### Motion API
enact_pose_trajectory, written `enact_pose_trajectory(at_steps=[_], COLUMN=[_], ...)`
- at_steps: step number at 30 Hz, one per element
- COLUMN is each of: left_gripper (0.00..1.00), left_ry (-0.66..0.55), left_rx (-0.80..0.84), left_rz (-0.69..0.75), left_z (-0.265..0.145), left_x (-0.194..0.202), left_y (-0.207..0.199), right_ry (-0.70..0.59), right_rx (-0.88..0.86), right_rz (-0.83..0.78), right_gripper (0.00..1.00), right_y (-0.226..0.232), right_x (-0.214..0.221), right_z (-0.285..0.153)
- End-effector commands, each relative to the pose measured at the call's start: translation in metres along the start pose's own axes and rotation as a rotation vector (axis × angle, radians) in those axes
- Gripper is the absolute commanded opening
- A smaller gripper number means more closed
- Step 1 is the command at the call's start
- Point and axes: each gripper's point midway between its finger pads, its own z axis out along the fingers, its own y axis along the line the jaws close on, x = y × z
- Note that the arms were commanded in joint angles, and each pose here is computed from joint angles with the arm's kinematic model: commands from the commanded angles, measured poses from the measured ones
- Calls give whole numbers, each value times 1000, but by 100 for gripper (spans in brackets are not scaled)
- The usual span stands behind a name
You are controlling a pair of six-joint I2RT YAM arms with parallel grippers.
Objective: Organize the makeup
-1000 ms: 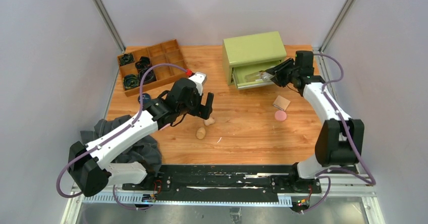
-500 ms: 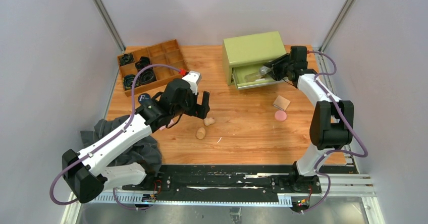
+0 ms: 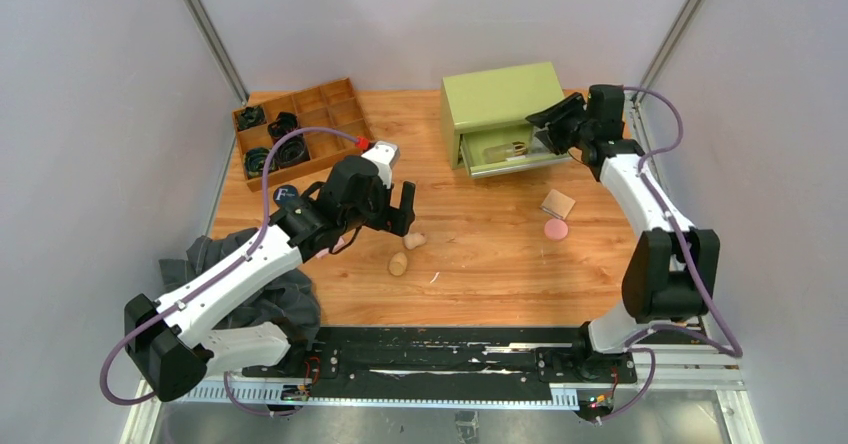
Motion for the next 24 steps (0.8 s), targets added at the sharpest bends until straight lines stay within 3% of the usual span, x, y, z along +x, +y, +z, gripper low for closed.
enact_pose_trajectory(at_steps=[1, 5, 8, 9, 13, 24], left_gripper=[100, 100, 100, 100, 99, 100], left_ry=[-20, -15, -16, -14, -5, 9], left_rx=[-16, -9, -4, -3, 5, -4], left_rz=[3, -2, -3, -3, -12, -10], left_z=[0, 5, 9, 10, 16, 17], left_x=[-8, -10, -14, -14, -13, -6], left_y=[4, 2, 1, 1, -1, 2], right_ry=[-13, -48, -64, -67, -58, 57], right_rx=[-49, 14, 87, 108, 154, 98], right_rz=[-190, -326, -343, -336, -290, -254], right_gripper=[46, 42, 26, 15, 1, 1], right_y=[6, -20, -53, -63, -97, -98], right_x=[8, 13, 20, 21, 33, 43], right_z=[-35, -58, -66, -67, -66, -6])
